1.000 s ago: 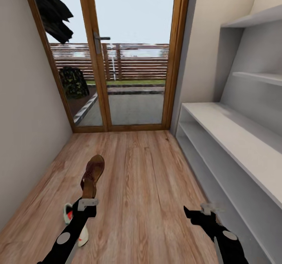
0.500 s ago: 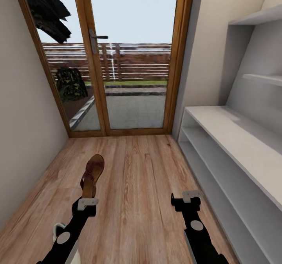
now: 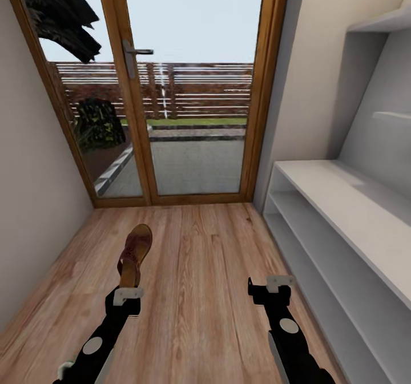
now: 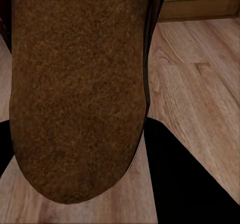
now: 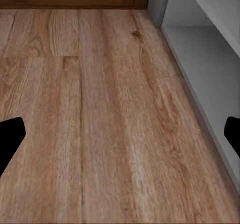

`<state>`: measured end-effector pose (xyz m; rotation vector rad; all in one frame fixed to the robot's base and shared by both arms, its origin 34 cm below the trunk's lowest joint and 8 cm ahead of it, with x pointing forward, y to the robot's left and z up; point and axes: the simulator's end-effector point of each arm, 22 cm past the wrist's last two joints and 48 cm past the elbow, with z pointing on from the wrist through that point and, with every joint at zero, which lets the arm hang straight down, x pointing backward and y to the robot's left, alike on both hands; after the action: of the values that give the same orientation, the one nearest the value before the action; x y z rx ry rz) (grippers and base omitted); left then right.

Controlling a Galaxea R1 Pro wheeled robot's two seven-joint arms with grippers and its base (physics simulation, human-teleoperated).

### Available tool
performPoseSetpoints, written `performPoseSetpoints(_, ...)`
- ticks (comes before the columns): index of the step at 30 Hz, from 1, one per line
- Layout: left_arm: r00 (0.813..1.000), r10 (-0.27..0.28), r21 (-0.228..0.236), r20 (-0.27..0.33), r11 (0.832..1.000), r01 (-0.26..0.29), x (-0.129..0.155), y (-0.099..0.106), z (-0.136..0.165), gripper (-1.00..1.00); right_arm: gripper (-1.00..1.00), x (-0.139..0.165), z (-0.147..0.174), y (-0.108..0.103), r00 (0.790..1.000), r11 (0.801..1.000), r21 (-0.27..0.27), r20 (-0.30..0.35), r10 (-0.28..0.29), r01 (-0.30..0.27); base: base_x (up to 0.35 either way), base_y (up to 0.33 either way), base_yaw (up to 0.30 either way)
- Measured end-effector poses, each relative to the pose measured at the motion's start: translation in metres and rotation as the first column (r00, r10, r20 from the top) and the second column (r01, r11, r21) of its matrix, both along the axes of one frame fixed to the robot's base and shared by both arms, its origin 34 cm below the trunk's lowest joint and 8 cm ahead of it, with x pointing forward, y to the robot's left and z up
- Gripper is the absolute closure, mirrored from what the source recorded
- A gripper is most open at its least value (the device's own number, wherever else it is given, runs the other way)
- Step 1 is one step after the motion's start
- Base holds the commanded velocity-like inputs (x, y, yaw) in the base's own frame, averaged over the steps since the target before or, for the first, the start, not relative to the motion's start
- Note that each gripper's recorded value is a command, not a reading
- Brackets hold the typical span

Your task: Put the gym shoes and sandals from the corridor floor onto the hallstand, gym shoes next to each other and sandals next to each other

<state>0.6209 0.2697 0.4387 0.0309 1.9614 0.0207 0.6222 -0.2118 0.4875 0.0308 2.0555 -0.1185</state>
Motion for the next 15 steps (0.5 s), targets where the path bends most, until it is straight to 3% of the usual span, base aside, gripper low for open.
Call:
performPoseSetpoints(7, 1.000, -0.001, 0.000, 0.000, 1.000, 0.001, 0.0001, -0.0005, 0.0002, 1.00, -1.00, 0.0001, 0.0001, 0.0007, 1.000, 1.000, 0.001, 0.000, 0.001, -0.001, 0.303, -0.112, 0.000)
performPoseSetpoints(15, 1.000, 0.000, 0.000, 0.000, 1.000, 0.000, -0.0003, -0.0001, -0.0004, 1.00, -1.00, -0.0001, -0.0008, 0.0011, 1.000, 1.000, 0.001, -0.002, 0.002, -0.002, 0.050, -0.027, 0.000)
